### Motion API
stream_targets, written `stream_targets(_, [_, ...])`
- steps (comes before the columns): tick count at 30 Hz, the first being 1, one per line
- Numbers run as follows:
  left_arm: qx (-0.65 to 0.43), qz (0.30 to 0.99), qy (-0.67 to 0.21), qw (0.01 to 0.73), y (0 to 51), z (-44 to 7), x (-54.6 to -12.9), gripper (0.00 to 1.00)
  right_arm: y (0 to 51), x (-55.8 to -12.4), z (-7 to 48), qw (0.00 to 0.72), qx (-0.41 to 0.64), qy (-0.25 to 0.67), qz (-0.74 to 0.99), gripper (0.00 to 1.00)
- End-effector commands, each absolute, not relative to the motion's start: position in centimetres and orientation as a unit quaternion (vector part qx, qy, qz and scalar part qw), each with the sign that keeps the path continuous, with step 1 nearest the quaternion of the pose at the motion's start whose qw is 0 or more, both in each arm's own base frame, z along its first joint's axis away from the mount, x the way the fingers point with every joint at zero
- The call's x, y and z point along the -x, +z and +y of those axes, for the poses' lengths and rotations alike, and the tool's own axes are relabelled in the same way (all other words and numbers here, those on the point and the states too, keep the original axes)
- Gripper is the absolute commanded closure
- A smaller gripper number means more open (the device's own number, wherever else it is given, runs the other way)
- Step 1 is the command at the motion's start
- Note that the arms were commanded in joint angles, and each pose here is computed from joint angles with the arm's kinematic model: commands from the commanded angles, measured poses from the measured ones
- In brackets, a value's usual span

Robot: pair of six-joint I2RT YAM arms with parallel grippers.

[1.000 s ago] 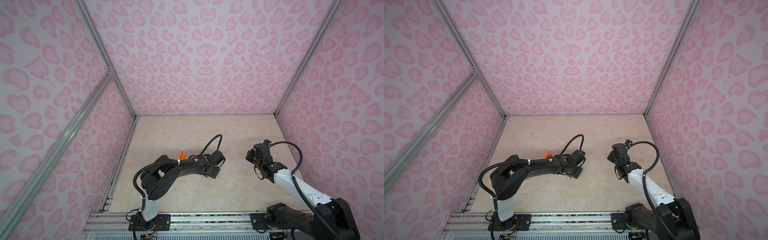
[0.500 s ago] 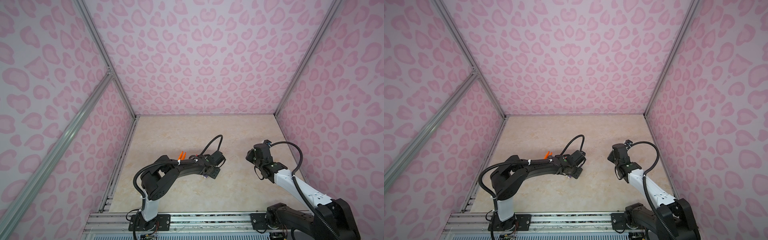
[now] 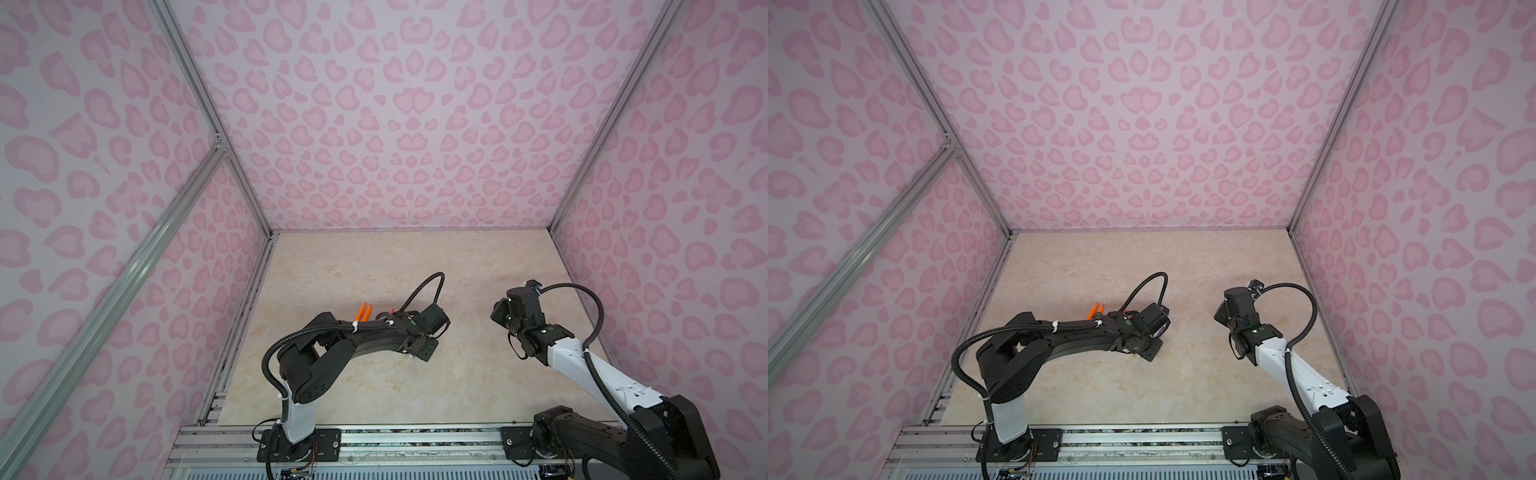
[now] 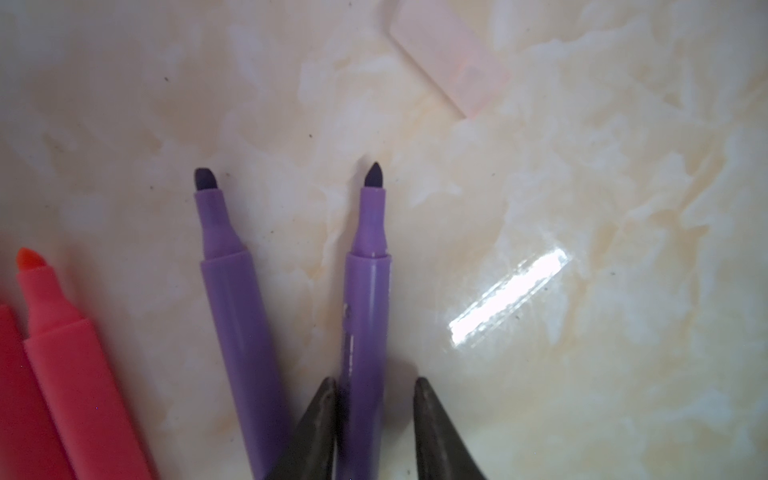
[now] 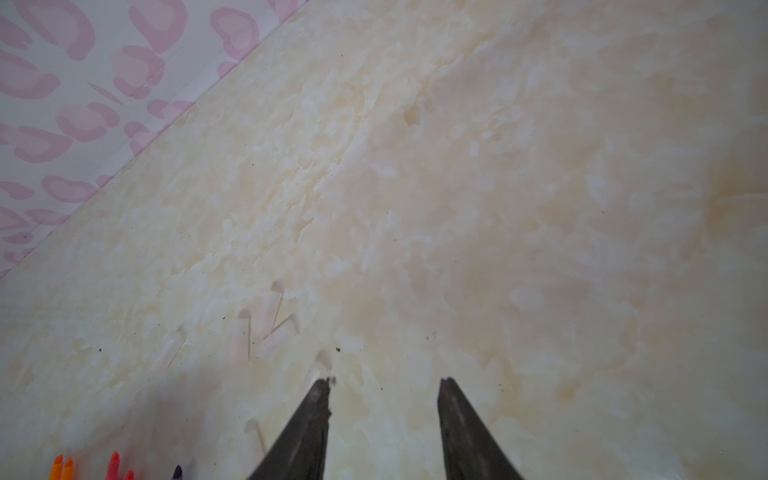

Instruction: Insert the pens into the pen caps

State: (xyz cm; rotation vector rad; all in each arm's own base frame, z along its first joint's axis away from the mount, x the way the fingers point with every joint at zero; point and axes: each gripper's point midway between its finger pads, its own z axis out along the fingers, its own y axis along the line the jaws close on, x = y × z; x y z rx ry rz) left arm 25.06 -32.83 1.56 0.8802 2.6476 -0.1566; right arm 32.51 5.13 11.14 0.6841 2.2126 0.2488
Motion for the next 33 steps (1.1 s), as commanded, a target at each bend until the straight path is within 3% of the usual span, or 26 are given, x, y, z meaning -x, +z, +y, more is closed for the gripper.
stream_targets(1, [-0.318, 0.937, -0.042, 0.141, 0.5, -31.9, -24.1, 0.72, 11.2, -32.5, 5.1, 0.396, -0.272, 0.1, 0.872, 0.55])
stream_targets(7, [-0.317, 0.932, -0.055, 0.169, 1.8, -32.1, -24.4, 0.84, 11.6, -31.8, 7.7, 0.395, -0.275, 0.179, 0.858, 0.55])
stream_targets(11, [-0.301, 0.92, -0.082, 0.238, 5.8, -32.3, -25.8, 0.96, 14.0, -30.7, 12.7, 0.418, -0.23, 0.255, 0.841, 0.5])
stream_targets(20, [-0.281, 0.878, -0.166, 0.349, 16.2, -32.1, -26.0, 0.96, 19.5, -27.7, 18.9, 0.443, -0.167, 0.382, 0.794, 0.44])
stream_targets(26, [-0.275, 0.857, -0.224, 0.374, 19.1, -31.7, -24.4, 0.96, 22.6, -26.1, 22.3, 0.45, -0.12, 0.454, 0.759, 0.41])
stream_targets(33, [-0.277, 0.846, -0.255, 0.378, 20.3, -31.7, -23.4, 0.96, 23.9, -25.9, 26.3, 0.419, -0.091, 0.506, 0.748, 0.47])
